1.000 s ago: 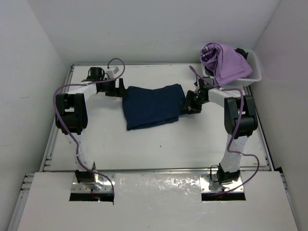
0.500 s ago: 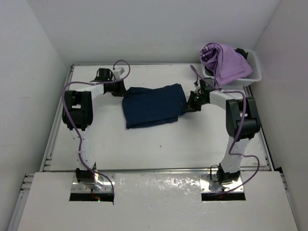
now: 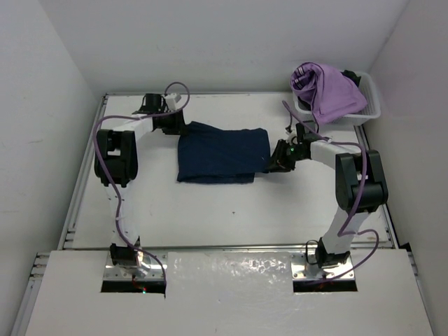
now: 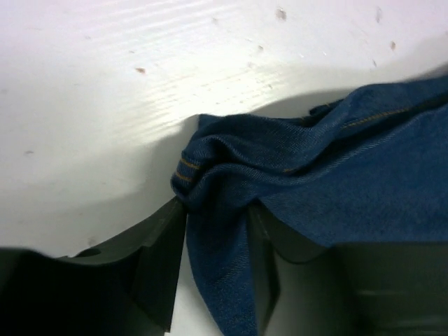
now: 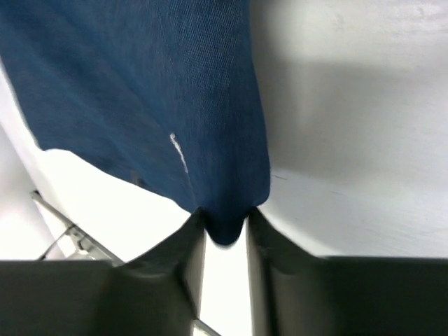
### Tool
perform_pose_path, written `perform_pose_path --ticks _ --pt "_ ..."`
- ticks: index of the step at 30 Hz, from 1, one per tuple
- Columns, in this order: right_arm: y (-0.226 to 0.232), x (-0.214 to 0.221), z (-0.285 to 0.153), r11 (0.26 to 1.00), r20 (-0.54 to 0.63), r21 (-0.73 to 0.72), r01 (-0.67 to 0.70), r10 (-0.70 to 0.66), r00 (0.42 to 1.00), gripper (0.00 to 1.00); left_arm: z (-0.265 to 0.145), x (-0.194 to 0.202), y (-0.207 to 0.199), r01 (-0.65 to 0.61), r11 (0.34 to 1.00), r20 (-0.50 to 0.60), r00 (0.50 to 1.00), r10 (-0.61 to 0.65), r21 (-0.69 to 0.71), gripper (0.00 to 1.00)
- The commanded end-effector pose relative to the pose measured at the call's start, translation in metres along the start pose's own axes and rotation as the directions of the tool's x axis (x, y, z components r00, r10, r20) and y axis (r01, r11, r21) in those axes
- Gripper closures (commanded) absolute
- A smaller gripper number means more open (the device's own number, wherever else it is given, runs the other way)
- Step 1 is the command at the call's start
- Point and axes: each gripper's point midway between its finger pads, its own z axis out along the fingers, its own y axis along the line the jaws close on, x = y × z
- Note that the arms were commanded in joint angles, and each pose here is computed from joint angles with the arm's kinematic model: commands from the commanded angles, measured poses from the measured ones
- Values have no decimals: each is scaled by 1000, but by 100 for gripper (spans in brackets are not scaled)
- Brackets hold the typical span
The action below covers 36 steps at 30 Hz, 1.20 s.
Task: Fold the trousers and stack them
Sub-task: Fold the trousers
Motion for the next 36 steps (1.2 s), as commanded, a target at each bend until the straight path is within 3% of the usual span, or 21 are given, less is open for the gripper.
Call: perform_pose_path --ticks 1,2,14,18,20,26,36 --pt "-8 -8 -4 999 4 35 15 -15 1000 67 -10 -34 12 -37 997 70 997 42 -67 61" --pt "-9 -11 -8 999 15 40 19 -20 1000 56 -12 -36 13 -35 997 70 997 40 -73 59" --pt "-43 -37 -86 995 162 99 -25 9 987 1 -46 -97 6 -100 985 159 980 122 -137 37" --pt "-71 -46 -125 986 259 132 -103 66 964 1 -72 -121 18 -78 975 201 972 121 -207 15" --pt "-91 -48 -143 975 298 166 -150 96 950 1 -101 -134 44 -43 957 232 966 113 -287 10" --pt "-139 -45 -178 919 363 318 -233 109 926 1 -167 -143 88 21 900 266 958 107 -436 6" --pt "-150 -47 -183 901 372 332 -278 146 917 1 -212 -88 137 85 828 179 984 18 -554 6"
